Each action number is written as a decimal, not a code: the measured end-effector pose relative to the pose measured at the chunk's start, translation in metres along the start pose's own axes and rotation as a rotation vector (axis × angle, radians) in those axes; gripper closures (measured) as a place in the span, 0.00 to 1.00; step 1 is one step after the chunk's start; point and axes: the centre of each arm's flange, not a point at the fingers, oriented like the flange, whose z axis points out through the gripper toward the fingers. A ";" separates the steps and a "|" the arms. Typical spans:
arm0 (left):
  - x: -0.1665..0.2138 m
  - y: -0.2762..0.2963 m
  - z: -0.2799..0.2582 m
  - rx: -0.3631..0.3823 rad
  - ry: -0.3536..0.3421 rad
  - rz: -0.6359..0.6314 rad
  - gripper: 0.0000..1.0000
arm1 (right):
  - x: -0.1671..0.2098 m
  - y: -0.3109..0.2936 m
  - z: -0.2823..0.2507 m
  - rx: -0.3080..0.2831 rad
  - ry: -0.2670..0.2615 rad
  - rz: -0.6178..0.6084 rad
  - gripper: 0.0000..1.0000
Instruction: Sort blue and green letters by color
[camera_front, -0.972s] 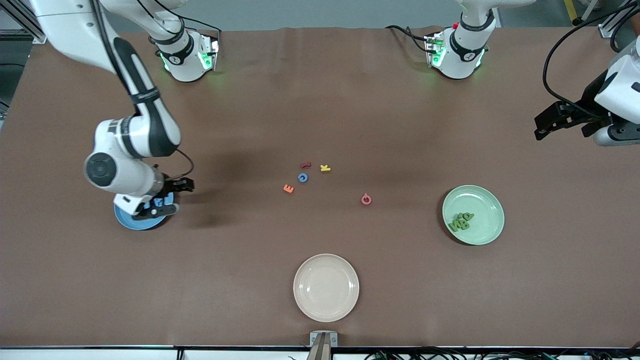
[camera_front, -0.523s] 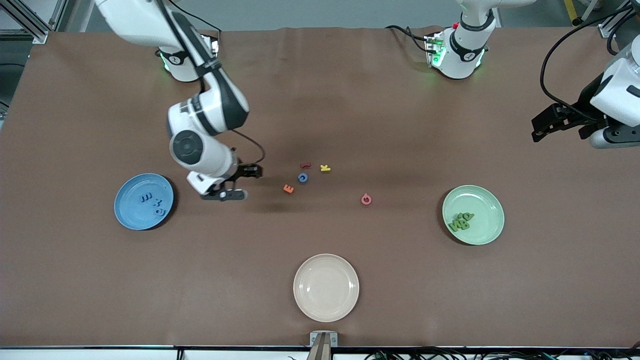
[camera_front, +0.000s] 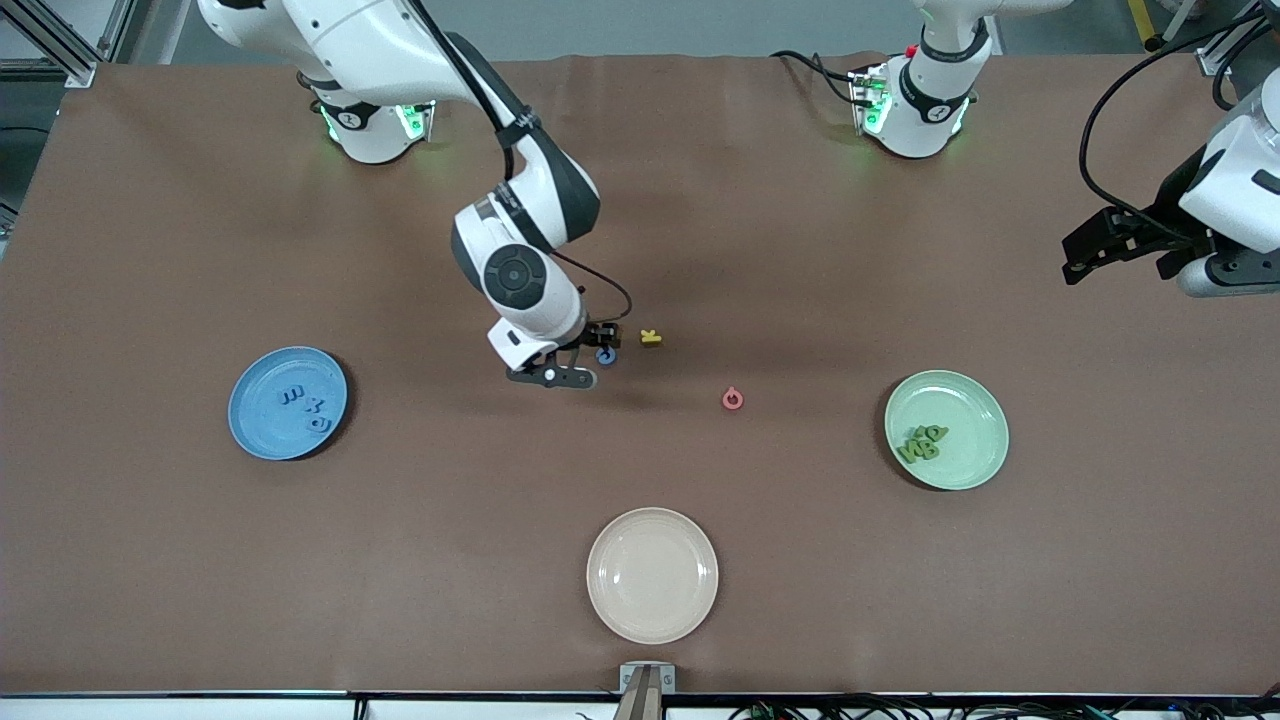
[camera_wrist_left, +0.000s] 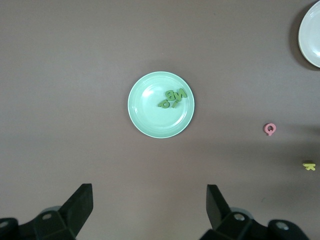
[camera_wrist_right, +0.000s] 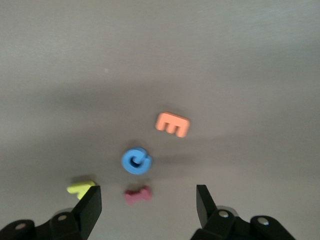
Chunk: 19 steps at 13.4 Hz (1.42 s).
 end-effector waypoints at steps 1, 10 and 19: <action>0.000 0.000 0.000 0.000 0.000 0.000 0.00 | 0.000 -0.008 0.010 0.005 0.011 0.005 0.15; 0.000 0.000 0.002 0.000 -0.004 0.000 0.00 | -0.006 -0.024 0.053 -0.032 0.058 -0.008 0.15; 0.001 0.000 0.003 0.001 -0.006 0.000 0.00 | -0.002 -0.020 0.069 -0.036 0.064 -0.005 0.37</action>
